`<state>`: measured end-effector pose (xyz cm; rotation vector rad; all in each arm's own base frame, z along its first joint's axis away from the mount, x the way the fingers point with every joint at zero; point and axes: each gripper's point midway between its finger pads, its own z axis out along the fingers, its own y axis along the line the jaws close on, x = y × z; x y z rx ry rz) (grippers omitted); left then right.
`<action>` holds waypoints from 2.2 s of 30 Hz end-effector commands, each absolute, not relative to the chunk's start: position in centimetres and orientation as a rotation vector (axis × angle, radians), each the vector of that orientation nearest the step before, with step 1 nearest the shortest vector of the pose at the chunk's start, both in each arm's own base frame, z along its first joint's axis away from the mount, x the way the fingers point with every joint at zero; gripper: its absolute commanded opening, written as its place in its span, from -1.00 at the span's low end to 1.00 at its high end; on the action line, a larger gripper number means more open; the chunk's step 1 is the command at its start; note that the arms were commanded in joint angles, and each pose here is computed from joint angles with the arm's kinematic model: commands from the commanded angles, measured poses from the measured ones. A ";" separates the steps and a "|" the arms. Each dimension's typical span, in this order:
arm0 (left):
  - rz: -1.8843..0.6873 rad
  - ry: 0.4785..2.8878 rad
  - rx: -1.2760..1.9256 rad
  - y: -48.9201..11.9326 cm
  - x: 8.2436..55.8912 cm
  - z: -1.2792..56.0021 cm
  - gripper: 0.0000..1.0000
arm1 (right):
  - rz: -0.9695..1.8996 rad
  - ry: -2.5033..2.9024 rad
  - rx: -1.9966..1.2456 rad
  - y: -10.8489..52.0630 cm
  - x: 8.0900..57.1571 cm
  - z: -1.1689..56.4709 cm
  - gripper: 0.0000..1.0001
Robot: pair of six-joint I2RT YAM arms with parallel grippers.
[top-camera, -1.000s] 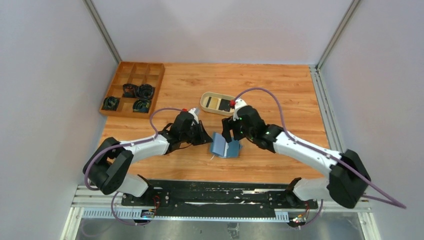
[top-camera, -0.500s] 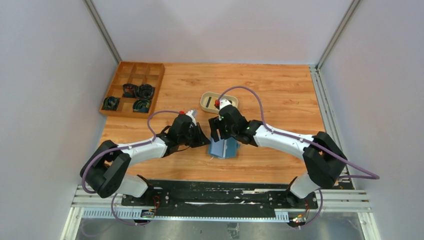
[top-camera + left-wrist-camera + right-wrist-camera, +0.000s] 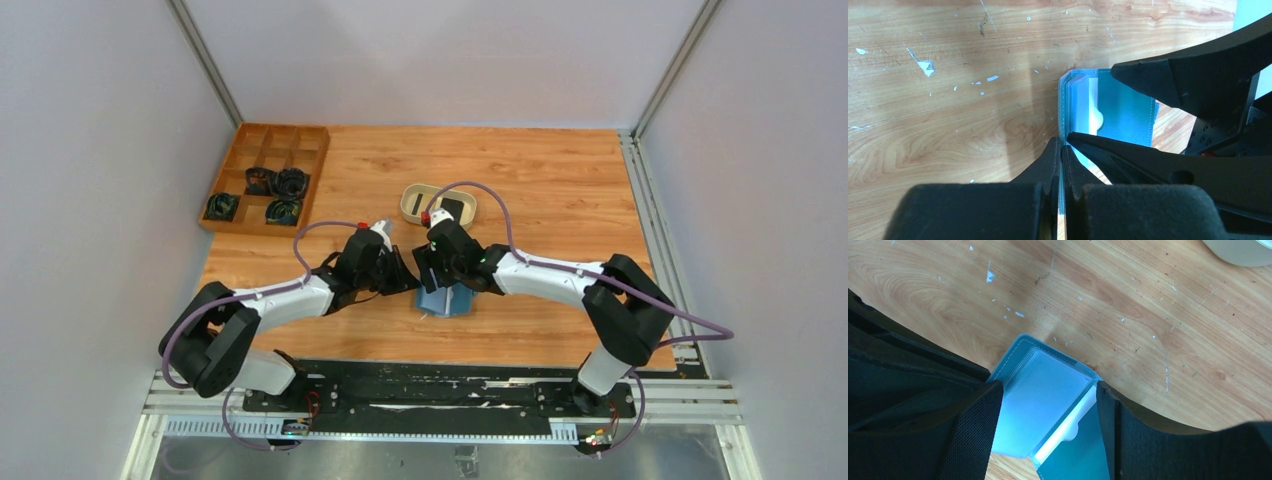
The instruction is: Take the credit cards out of the card holder
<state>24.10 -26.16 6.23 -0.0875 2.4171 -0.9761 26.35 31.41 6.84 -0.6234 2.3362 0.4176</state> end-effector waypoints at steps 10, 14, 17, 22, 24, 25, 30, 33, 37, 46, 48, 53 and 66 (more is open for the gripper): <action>-0.955 2.370 -0.093 -26.0 24.6 7.2 -1.00 | 0.280 2.367 -0.682 28.6 25.1 5.2 0.44; -0.930 2.371 -0.099 -25.6 24.6 7.2 -1.00 | 0.211 2.376 -0.707 27.2 24.8 4.5 0.44; -0.894 2.371 -0.109 -25.0 24.6 7.1 -1.00 | 0.145 2.386 -0.725 25.4 24.3 3.9 0.45; -0.853 2.366 -0.128 -24.2 24.6 7.2 -1.00 | 0.043 2.397 -0.734 22.3 23.4 3.5 0.47; -0.844 2.365 -0.131 -24.1 24.6 7.1 -1.00 | 0.019 2.398 -0.730 21.4 23.2 3.6 0.47; -0.842 2.366 -0.132 -24.0 24.6 7.1 -1.00 | 0.022 2.388 -0.729 21.2 23.2 3.9 0.48; -0.840 2.381 -0.129 -24.1 24.5 6.7 -1.00 | 0.040 2.372 -0.727 21.5 23.5 4.8 0.49; -0.835 2.385 -0.134 -24.0 24.4 6.5 -1.00 | 0.109 2.353 -0.711 22.5 23.6 5.9 0.50; -0.811 2.384 -0.146 -23.5 24.3 6.1 -1.00 | 0.371 2.254 -0.688 25.5 23.0 8.8 0.51; -0.632 2.445 -0.159 -21.4 24.3 3.2 -1.00 | 0.782 2.142 -1.001 31.1 19.3 9.5 0.54; -0.615 2.463 -0.156 -21.3 24.2 2.6 -1.00 | 0.751 2.180 -1.093 30.8 18.9 8.3 0.59; -0.595 2.468 -0.157 -21.2 24.4 2.5 -1.00 | 0.724 2.249 -0.985 31.2 21.1 8.4 0.60; -0.498 2.490 -0.139 -20.1 24.0 2.3 -1.00 | 1.064 2.345 -0.634 33.5 20.5 6.7 0.54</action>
